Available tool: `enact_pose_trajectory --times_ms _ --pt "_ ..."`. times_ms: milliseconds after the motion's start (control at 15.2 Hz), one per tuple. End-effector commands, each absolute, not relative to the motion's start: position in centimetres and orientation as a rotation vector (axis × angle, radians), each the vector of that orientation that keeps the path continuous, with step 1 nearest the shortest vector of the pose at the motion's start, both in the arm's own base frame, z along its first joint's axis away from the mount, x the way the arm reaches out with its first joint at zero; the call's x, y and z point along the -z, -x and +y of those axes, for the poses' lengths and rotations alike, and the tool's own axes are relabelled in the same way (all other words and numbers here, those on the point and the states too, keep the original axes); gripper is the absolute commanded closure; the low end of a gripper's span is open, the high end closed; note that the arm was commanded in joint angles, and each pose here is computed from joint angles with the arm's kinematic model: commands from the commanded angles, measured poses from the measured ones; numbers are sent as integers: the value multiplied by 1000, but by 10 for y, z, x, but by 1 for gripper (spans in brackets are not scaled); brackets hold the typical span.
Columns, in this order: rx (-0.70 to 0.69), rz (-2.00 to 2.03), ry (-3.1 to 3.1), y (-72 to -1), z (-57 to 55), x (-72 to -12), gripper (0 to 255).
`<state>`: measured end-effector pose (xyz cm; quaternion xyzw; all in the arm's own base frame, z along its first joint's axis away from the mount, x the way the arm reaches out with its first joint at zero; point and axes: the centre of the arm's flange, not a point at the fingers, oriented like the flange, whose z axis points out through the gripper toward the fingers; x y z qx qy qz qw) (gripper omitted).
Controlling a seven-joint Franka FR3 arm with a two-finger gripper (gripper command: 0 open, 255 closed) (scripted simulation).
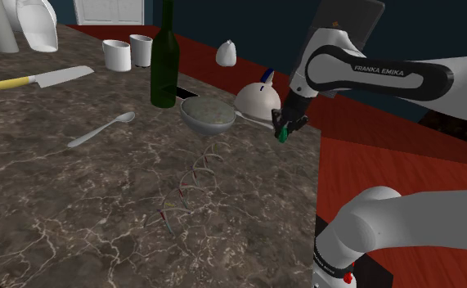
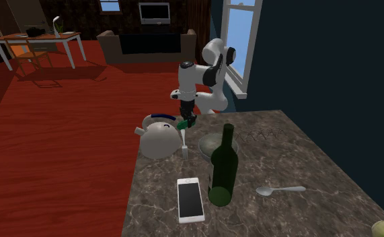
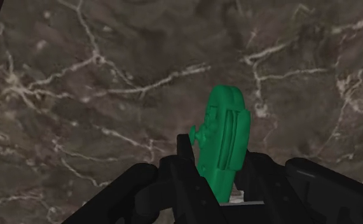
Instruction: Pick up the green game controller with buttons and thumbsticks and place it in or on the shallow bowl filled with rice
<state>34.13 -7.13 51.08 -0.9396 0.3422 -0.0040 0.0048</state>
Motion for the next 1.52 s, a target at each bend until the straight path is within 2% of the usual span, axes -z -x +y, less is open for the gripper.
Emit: enact_pose_trajectory --times_ms 0,1452 --pt "12 1072 2943 -341 -71 -522 255" --pt "12 1072 2943 -341 -71 -638 255"
